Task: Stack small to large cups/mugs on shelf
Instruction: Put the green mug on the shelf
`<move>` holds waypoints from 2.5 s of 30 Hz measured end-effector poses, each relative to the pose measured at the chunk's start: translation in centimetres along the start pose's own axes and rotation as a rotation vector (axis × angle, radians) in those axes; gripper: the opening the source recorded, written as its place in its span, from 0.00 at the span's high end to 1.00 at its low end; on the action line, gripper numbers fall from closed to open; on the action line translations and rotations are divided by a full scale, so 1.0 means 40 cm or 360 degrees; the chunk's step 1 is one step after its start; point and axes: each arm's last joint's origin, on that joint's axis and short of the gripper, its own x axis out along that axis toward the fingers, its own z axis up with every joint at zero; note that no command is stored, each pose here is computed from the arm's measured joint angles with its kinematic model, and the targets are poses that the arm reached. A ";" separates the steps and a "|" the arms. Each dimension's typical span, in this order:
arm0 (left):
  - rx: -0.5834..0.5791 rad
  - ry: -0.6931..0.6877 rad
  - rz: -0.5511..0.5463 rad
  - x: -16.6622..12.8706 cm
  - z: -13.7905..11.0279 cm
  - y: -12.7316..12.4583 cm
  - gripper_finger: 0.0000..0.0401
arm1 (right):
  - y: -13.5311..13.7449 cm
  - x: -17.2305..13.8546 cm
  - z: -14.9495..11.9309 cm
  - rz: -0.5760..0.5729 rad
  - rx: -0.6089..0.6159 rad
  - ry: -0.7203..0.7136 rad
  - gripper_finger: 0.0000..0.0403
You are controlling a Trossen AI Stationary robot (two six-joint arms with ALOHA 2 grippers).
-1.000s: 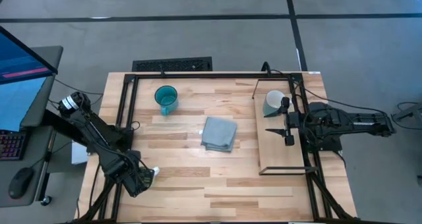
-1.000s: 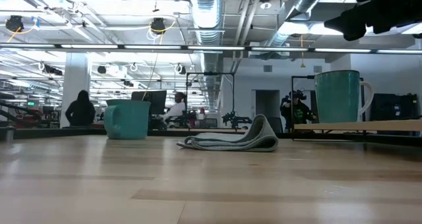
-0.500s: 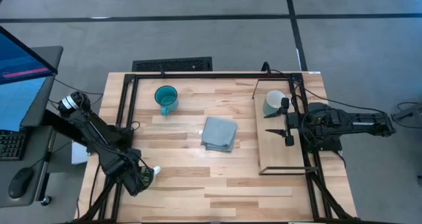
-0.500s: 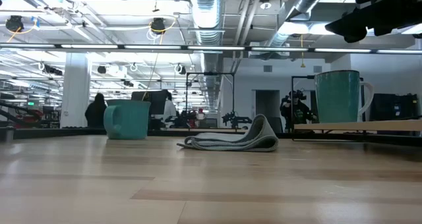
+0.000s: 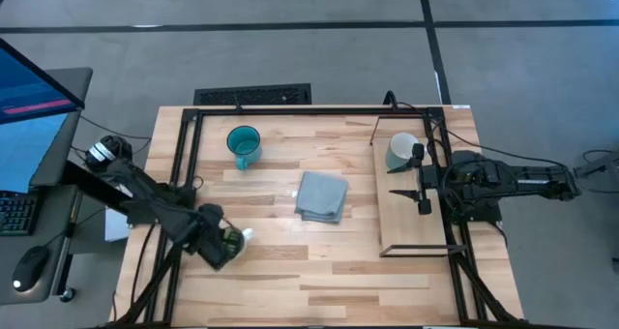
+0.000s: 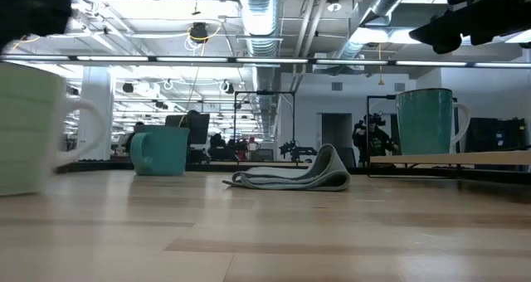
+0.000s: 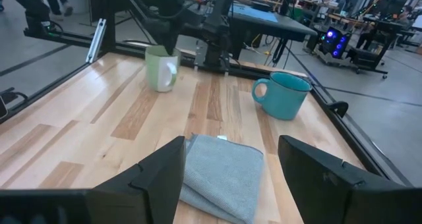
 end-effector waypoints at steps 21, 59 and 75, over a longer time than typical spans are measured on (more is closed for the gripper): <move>0.0561 -0.0325 -0.0567 -0.059 0.362 -0.155 1.00 | 0.000 0.000 0.000 -0.0001 0.0013 0.0001 0.34; 0.1143 -0.0483 -0.0472 0.027 0.803 -0.279 1.00 | -0.008 0.000 0.013 -0.0109 0.0261 -0.0077 0.34; 0.1291 -0.0120 -0.0248 0.103 0.916 -0.433 1.00 | -0.006 0.000 0.006 -0.0100 0.0263 -0.0030 0.34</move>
